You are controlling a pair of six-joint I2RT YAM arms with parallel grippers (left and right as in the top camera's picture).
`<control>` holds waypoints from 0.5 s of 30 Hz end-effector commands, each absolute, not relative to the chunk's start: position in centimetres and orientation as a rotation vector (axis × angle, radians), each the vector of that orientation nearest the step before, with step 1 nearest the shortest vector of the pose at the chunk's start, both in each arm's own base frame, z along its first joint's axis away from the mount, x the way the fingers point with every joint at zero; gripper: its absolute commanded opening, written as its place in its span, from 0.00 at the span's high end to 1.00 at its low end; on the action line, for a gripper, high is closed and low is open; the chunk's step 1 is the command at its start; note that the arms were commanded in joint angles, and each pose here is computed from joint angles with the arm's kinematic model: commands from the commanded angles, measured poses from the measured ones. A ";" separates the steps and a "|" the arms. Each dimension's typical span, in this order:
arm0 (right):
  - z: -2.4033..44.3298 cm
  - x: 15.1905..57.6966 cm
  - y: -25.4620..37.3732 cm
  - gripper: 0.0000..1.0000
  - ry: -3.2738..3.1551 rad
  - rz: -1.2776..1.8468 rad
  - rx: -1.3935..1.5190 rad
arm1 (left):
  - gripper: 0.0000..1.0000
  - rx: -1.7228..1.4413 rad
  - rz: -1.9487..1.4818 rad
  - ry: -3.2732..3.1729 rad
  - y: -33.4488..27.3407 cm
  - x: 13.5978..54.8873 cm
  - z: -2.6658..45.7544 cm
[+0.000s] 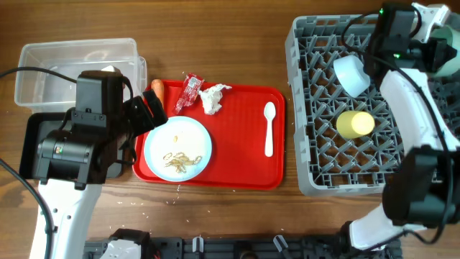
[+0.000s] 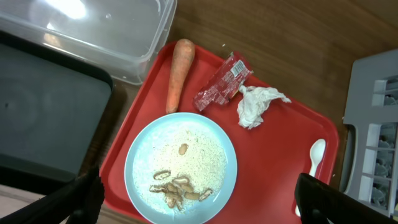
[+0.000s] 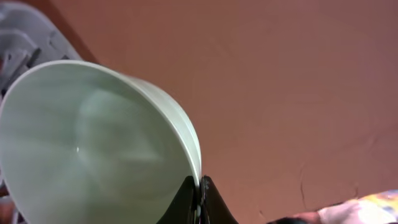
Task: Sort waste into correct bins and load items into the dishwasher rack
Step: 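Place the mint bowl in the rack beside the light-blue bowl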
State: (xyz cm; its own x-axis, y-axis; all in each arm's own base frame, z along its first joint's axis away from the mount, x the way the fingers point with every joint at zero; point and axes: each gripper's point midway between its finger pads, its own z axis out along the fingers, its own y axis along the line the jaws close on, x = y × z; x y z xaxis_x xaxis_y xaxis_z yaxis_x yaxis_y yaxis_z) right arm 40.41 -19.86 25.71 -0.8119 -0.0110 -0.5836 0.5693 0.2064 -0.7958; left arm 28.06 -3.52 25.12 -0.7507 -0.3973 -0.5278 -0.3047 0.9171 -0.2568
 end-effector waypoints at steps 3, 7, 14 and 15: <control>23.1 41.7 -19.8 0.96 2.087 -1.704 0.417 | 0.00 -0.518 -0.188 2.454 -3.1 28.3 25.6; 20.8 42.3 -19.8 0.96 2.133 -1.733 0.370 | 0.00 -0.518 -0.188 2.454 -3.1 28.3 25.6; 17.0 43.9 -17.3 0.96 2.198 -1.752 0.217 | 0.00 -0.518 -0.188 2.454 -3.1 28.3 25.6; 17.0 44.3 -16.4 0.96 2.193 -1.740 0.195 | 0.00 -0.518 -0.188 2.454 -3.1 28.3 25.6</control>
State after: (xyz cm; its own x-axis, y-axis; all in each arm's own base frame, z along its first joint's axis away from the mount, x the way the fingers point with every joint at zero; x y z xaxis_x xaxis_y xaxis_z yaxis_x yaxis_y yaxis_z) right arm 42.94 -18.69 18.57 -0.9249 -0.0414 -0.3780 0.3629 0.2007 -0.9100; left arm 28.05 -3.52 25.11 -0.7510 -0.3972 -0.5274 -0.3046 0.9172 -0.2569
